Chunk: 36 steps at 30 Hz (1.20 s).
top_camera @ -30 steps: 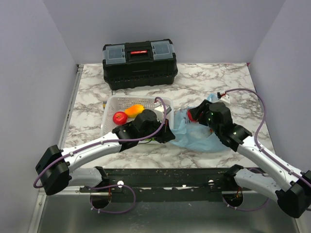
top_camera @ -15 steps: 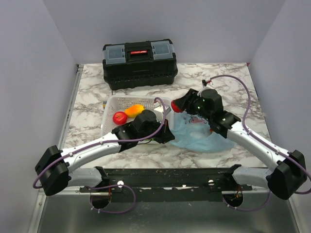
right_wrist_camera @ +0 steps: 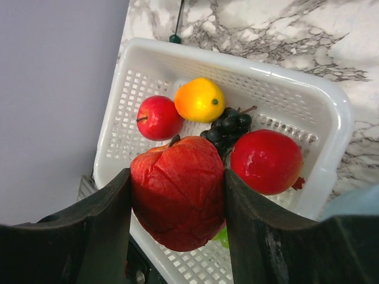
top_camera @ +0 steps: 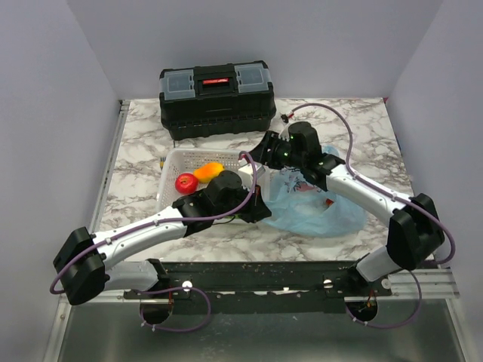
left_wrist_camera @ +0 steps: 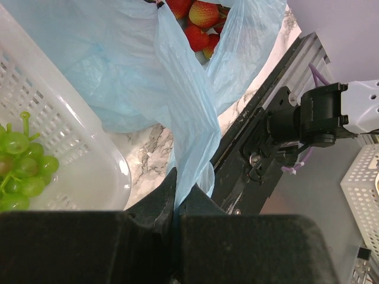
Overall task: Take the fake fruits out of the plastic bag
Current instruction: Place the fake fruit in the bin.
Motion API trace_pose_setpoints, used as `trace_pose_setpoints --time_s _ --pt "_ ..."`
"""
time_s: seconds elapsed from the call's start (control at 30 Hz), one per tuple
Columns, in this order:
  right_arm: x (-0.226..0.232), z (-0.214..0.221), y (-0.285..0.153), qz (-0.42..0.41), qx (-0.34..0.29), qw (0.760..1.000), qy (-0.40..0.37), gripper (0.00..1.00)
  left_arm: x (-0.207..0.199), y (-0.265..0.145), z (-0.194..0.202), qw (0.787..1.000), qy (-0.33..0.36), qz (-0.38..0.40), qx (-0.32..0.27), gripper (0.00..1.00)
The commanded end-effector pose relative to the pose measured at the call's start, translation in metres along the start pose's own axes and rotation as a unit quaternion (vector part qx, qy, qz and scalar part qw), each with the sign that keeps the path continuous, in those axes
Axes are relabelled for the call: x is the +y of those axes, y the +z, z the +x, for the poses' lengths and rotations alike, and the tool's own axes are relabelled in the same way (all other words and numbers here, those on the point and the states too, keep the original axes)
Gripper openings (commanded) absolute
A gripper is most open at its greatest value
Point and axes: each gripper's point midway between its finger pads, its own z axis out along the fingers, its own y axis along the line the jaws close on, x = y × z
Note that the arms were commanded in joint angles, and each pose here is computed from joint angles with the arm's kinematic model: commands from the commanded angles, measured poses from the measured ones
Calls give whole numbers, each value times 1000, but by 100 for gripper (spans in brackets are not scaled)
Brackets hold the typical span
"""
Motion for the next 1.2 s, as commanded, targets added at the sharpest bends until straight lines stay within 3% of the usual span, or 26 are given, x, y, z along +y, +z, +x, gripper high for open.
trace_pose_setpoints --time_s 0.0,0.23,0.73,1.17 --pt "15 9 15 -46 46 998 0 1 -4 -5 0 1000 0 8 -2 0" --pt "22 37 45 -69 112 991 -14 7 -6 -5 -3 1000 -1 9 -3 0" --pt "37 73 92 -77 177 980 -50 22 -8 -6 -5 1000 -7 9 -3 0" --pt "35 98 124 -72 210 973 -58 46 -4 -7 -1 1000 -11 2 -1 0"
